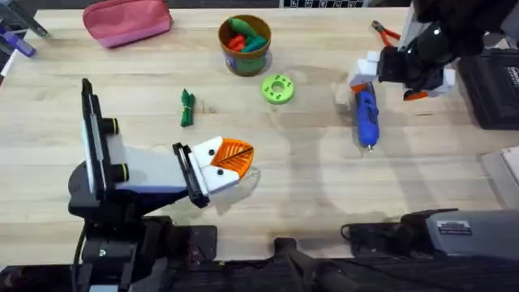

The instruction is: Pick up the gripper from the table and insert it into the empty holder that is missing its gripper. Then pick up a screw, insert it into the mounting hole, and use the screwdriver to tighten it. Finally, clean up the table by picking up the vegetable and placing it into the bucket.

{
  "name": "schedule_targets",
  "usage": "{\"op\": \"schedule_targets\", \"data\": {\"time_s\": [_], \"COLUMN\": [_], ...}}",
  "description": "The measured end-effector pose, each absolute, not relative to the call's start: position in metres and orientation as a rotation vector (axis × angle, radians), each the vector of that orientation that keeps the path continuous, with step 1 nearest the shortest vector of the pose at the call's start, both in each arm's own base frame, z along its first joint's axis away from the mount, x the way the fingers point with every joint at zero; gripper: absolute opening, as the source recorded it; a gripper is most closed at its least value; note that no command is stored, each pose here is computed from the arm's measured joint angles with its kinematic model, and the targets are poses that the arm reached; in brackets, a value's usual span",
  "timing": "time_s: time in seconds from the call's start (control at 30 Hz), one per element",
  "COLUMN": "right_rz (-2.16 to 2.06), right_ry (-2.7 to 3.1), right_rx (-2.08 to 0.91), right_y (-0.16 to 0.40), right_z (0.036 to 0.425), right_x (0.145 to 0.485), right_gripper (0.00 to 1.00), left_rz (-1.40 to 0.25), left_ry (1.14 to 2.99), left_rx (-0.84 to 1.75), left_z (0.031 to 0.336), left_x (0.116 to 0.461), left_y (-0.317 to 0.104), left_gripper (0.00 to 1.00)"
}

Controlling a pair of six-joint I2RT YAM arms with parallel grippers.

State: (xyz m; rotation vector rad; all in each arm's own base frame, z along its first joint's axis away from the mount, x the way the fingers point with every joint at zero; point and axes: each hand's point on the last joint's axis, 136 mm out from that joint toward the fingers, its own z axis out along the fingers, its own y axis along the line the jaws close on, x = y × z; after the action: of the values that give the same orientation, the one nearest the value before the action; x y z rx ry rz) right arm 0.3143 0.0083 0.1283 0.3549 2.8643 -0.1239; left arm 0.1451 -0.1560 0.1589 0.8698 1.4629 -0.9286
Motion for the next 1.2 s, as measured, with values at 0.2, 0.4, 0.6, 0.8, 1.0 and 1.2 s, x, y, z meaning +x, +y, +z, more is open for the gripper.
{"op": "schedule_targets", "data": {"time_s": [0.2,0.4,0.6,0.8,1.0,1.2], "right_rz": [-0.113,-0.096,-0.096,-0.100,-0.103,-0.099], "right_ry": [2.875,2.895,2.951,3.000,3.017,2.994], "right_rx": [0.342,0.251,0.196,0.183,0.178,0.179], "right_y": [-0.006,-0.007,-0.005,-0.004,-0.004,-0.004], "right_z": [0.116,0.106,0.089,0.067,0.053,0.049], "right_x": [0.326,0.334,0.334,0.338,0.342,0.351], "right_gripper": [0.994,0.994,0.993,0.994,0.993,0.993], "left_rz": [-0.929,-0.929,-0.929,-0.929,-0.929,-0.929], "left_ry": [1.463,1.463,1.463,1.463,1.463,1.463], "left_rx": [0.870,0.870,0.870,0.870,0.870,0.870], "left_z": [0.159,0.159,0.159,0.159,0.159,0.159], "left_x": [0.145,0.145,0.145,0.145,0.145,0.145], "left_y": [-0.156,-0.156,-0.156,-0.156,-0.156,-0.156], "left_gripper": [0.020,0.020,0.020,0.020,0.020,0.020]}}
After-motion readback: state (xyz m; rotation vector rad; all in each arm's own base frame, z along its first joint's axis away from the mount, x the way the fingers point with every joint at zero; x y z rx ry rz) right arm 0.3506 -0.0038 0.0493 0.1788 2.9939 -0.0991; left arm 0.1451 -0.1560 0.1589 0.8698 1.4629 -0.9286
